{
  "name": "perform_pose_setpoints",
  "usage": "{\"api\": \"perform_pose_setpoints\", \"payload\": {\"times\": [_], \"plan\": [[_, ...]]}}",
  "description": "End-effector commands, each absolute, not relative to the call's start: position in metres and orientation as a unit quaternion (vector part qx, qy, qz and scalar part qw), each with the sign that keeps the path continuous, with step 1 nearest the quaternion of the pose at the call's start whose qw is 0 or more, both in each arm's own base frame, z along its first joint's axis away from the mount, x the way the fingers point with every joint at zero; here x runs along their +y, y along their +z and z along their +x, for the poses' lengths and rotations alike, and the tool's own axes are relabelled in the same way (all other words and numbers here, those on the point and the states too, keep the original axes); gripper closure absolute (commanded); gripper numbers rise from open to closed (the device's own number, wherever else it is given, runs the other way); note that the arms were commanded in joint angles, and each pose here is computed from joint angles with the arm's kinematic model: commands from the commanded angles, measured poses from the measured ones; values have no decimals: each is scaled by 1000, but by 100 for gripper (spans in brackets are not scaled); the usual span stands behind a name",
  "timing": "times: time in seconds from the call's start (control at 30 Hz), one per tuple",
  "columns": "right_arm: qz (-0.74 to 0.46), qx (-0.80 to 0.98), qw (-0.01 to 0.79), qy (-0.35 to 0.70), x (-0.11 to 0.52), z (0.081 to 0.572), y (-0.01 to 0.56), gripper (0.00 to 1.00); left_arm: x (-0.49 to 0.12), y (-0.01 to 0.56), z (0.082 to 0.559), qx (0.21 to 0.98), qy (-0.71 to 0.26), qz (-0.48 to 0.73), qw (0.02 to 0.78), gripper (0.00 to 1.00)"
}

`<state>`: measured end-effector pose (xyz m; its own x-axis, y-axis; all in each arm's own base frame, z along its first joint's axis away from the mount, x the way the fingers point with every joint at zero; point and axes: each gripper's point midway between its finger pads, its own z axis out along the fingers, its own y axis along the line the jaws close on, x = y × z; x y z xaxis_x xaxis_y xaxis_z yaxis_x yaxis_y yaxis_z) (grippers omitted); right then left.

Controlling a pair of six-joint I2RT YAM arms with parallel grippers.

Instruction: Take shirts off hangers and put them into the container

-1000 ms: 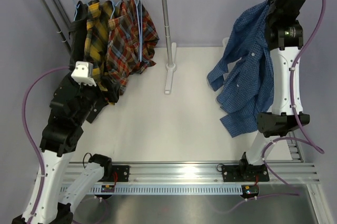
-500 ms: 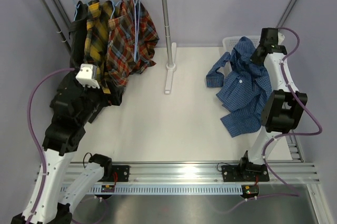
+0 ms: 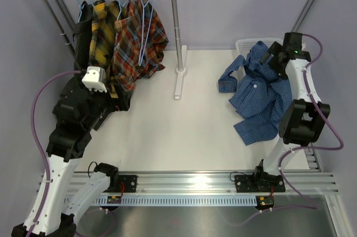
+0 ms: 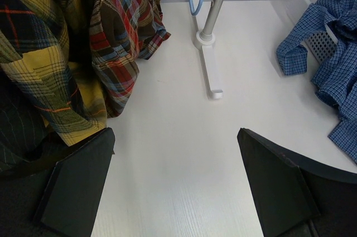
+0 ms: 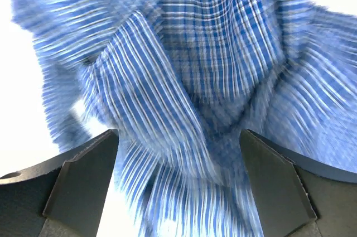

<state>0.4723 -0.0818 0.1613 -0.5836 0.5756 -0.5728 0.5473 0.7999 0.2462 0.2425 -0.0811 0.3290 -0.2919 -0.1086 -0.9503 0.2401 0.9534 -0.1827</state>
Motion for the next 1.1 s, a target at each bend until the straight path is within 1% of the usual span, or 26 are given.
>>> {"api": "perform_pose_setpoints", "payload": {"times": [0.0,0.03,0.07,0.13,0.17,0.23,0.27,0.33,0.37,0.43,0.53,0.67,0.73,0.8,0.97,1.07], "plan": [[328,821,466,38,-82,456,277,1,-86,352,242,769,-160,56,616,1],[340,805,485,30,-86,443,295,1,-87,352,242,769,-162,57,616,1],[351,809,470,25,-85,432,281,1,-88,351,242,769,-163,58,615,1],[381,795,471,27,-84,410,281,1,-88,349,241,770,-161,63,614,1],[393,807,441,22,-81,397,252,1,-87,349,241,769,-158,65,616,1],[419,799,429,35,-74,375,240,1,-84,346,241,770,-144,69,618,1],[431,811,394,29,-69,358,207,1,-84,345,240,770,-142,71,618,1],[448,807,384,42,-60,341,193,1,-88,344,239,770,-143,81,616,1],[455,817,353,35,-55,325,168,1,-89,343,240,771,-144,84,615,1],[460,823,331,40,-46,307,144,0,-94,340,240,774,-149,90,609,1],[472,817,327,44,-41,298,127,0,-98,338,239,774,-154,96,606,1],[492,823,282,33,-39,289,92,1,-102,335,239,776,-153,107,603,1],[497,827,262,27,-39,293,75,0,-103,335,239,775,-155,109,602,1],[500,823,267,37,-39,307,65,1,-105,335,239,776,-156,112,601,1],[509,821,253,48,-35,320,45,0,-101,334,240,777,-146,106,603,1],[521,817,245,42,-37,320,35,10,-99,333,240,777,-142,103,604,1]]}}
